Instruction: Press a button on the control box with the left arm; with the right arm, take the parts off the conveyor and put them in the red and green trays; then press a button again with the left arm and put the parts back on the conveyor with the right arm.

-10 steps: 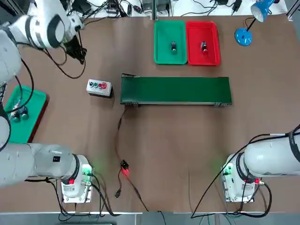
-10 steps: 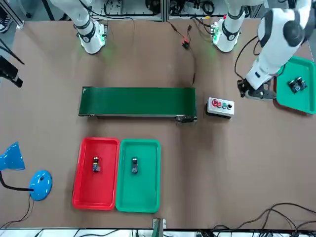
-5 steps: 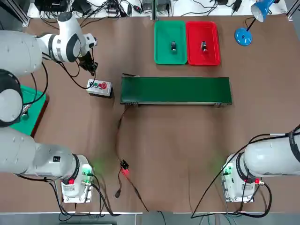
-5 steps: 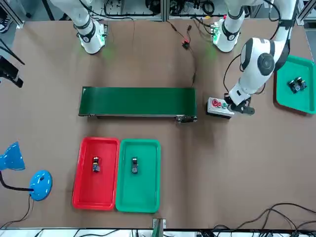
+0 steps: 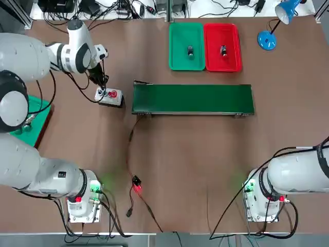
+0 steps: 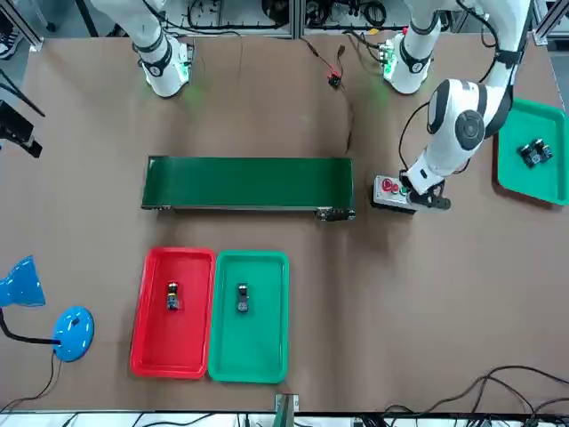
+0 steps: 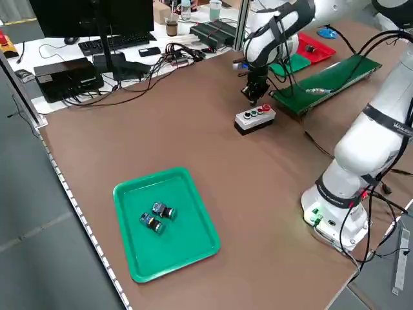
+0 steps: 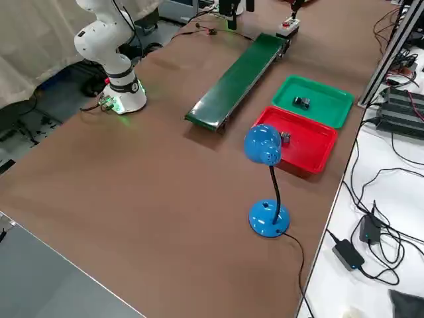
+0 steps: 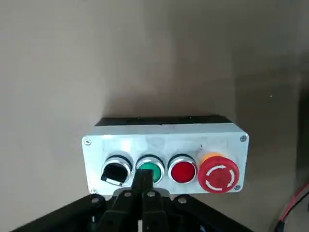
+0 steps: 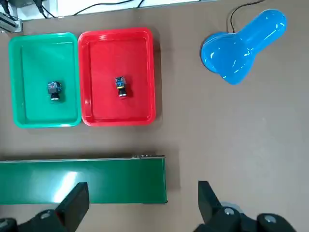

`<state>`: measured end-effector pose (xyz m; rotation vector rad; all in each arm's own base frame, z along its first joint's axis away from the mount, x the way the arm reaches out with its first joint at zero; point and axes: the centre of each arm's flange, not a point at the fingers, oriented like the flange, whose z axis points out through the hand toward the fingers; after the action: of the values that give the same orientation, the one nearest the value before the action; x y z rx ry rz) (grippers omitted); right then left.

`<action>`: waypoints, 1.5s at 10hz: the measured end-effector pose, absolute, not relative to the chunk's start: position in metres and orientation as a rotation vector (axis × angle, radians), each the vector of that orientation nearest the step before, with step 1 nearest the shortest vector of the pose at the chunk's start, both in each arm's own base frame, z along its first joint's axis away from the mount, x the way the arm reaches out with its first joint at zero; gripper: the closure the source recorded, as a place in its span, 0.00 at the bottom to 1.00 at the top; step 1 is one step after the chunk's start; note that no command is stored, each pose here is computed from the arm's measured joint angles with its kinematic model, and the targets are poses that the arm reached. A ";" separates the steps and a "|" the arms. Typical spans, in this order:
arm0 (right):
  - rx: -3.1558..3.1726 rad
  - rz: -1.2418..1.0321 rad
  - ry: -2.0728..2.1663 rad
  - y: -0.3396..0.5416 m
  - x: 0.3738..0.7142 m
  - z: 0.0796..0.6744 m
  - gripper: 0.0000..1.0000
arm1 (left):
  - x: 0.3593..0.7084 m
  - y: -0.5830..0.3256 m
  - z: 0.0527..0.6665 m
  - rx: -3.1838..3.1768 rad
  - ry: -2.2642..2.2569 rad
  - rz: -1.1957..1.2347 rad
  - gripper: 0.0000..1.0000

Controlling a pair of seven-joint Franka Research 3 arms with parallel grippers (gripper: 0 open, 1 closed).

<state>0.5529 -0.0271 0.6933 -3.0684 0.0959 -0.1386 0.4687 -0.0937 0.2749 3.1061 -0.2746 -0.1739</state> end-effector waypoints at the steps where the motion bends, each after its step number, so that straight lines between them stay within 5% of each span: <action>1: -3.068 -0.139 0.096 -0.027 0.553 0.693 0.00 | 0.467 -0.093 0.271 3.106 -0.274 -0.188 0.99; 12: -3.068 -0.139 0.097 -0.028 0.553 0.693 0.00 | 0.463 -0.094 0.254 3.101 -0.273 -0.245 0.99; 15: -3.068 -0.139 0.098 -0.028 0.553 0.693 0.00 | 0.490 -0.104 0.303 3.102 -0.289 -0.193 0.97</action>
<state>0.5529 -0.0279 0.6933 -3.0685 0.0977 -0.1386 0.4901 -0.1043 0.3025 3.1017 -0.2886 -0.1934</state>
